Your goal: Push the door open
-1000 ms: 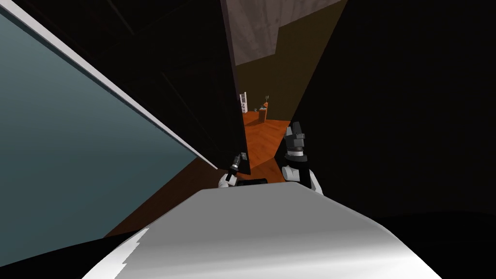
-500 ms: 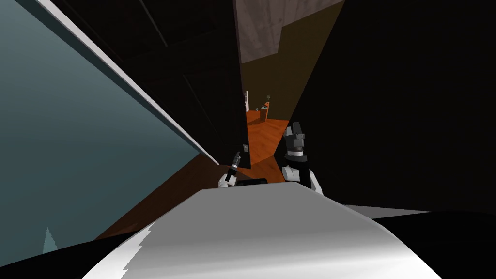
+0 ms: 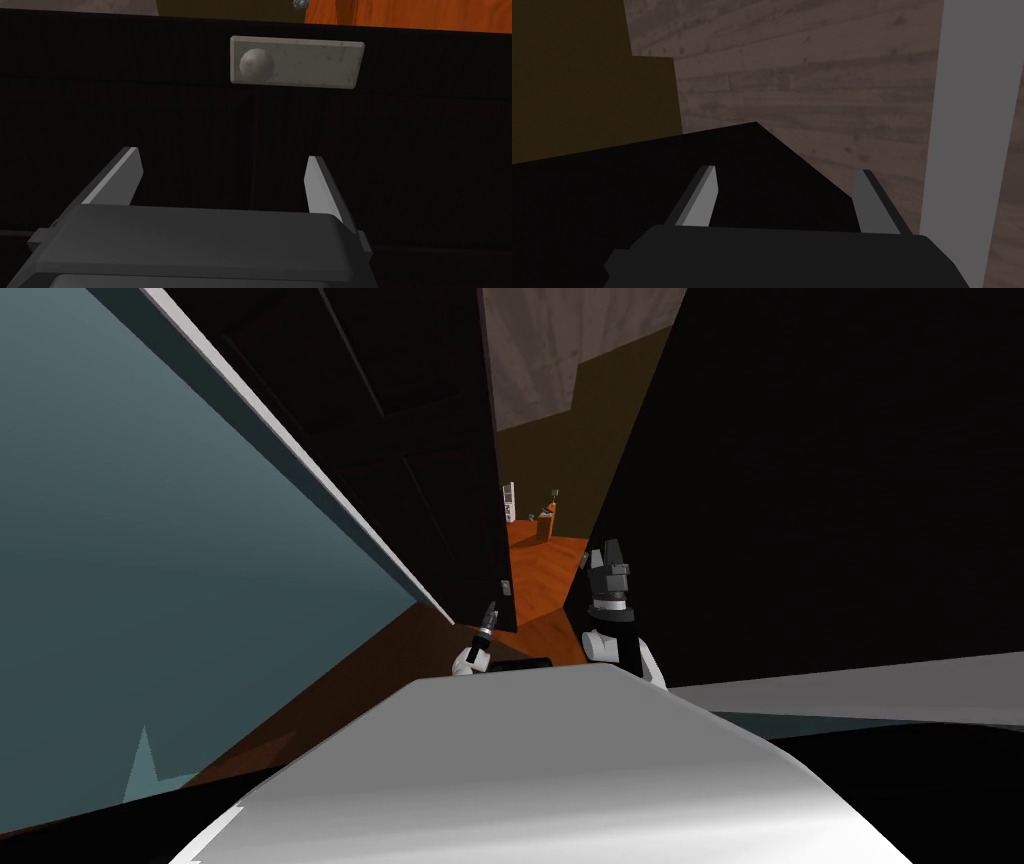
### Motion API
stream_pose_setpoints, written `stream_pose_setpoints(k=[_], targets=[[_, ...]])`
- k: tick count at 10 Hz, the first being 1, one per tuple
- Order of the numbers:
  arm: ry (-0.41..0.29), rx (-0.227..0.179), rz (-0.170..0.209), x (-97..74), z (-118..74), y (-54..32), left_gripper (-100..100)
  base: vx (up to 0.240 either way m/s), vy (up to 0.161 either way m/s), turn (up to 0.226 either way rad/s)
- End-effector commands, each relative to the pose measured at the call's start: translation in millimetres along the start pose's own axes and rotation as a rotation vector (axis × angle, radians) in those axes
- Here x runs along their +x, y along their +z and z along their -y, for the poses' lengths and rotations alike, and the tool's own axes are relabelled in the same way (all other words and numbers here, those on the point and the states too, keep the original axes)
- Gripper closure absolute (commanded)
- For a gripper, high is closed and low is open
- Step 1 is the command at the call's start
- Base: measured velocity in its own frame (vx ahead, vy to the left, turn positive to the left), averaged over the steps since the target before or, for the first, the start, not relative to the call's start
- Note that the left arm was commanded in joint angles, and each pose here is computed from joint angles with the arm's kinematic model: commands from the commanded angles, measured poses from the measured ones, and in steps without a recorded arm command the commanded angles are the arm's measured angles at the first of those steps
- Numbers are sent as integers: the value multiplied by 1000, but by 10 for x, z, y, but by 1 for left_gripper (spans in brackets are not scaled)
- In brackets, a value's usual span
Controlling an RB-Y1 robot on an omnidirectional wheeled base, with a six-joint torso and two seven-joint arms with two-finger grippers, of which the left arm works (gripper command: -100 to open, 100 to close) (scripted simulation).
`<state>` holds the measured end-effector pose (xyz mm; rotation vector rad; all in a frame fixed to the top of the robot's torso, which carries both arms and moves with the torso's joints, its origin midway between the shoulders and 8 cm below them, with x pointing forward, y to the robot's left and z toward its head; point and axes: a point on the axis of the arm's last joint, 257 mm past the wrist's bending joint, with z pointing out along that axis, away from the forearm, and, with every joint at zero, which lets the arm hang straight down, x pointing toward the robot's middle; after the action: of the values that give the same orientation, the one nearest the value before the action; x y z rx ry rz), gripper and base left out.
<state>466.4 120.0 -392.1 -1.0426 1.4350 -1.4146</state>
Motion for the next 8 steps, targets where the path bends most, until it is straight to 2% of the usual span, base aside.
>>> stream_pose_setpoints(k=[1,5,8], targets=[[8,0,4,-49,-6,-9,-100,180,-75,-25],[15,3,15,-110,-10,-31,-100,206,-52,-22],[9,8,21,-92,-4,-32,-100,183,-50,-23]])
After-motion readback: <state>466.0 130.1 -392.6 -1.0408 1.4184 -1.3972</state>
